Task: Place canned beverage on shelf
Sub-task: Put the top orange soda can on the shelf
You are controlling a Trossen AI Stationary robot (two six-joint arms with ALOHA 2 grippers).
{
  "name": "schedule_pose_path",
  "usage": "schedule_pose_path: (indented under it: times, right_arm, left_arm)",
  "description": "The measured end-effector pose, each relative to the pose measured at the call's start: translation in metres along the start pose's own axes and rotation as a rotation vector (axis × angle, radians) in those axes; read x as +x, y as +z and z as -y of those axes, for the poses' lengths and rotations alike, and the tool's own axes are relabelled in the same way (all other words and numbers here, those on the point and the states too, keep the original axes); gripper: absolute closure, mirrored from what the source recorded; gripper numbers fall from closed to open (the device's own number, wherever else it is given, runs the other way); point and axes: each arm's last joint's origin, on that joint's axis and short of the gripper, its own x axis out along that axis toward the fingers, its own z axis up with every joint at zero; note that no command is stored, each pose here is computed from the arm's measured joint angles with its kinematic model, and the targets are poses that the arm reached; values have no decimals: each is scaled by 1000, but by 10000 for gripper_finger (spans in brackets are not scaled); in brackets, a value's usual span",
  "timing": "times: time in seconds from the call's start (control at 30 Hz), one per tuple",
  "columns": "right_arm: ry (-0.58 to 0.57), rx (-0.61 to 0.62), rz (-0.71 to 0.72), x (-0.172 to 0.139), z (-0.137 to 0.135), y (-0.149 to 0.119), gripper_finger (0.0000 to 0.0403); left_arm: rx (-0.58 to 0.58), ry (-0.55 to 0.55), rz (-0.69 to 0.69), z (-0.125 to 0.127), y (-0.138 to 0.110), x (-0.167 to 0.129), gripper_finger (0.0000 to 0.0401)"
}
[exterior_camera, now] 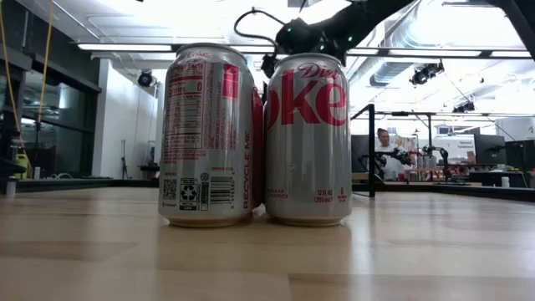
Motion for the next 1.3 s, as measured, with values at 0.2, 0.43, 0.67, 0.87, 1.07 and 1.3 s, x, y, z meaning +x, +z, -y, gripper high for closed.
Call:
schedule_pose_path:
  times: [0.2, 0.43, 0.67, 0.87, 1.07, 1.3]
  right_arm:
    - [-74, 82, -25, -43, 5, 7, 22]
    - [-87, 233, -79, -80, 1, 6, 22]
    - [81, 251, -105, -92, -30, 9, 22]
    - [-54, 130, -40, -84, -91, 19, 22]
    - [-333, 326, 105, -50, -132, 20, 22]
    - [-499, 639, 177, 9, -140, -1, 22]
  left_arm:
    - [1, 0, 0, 0, 0, 0, 97]
    - [0, 7, -9, 0, -1, 0, 97]
    - [1, 9, -8, 0, -1, 0, 97]
    - [0, 13, -7, -1, -1, 0, 97]
    - [-3, 13, -8, -1, -1, 0, 97]
    - [-25, 13, -8, -1, -1, 0, 97]
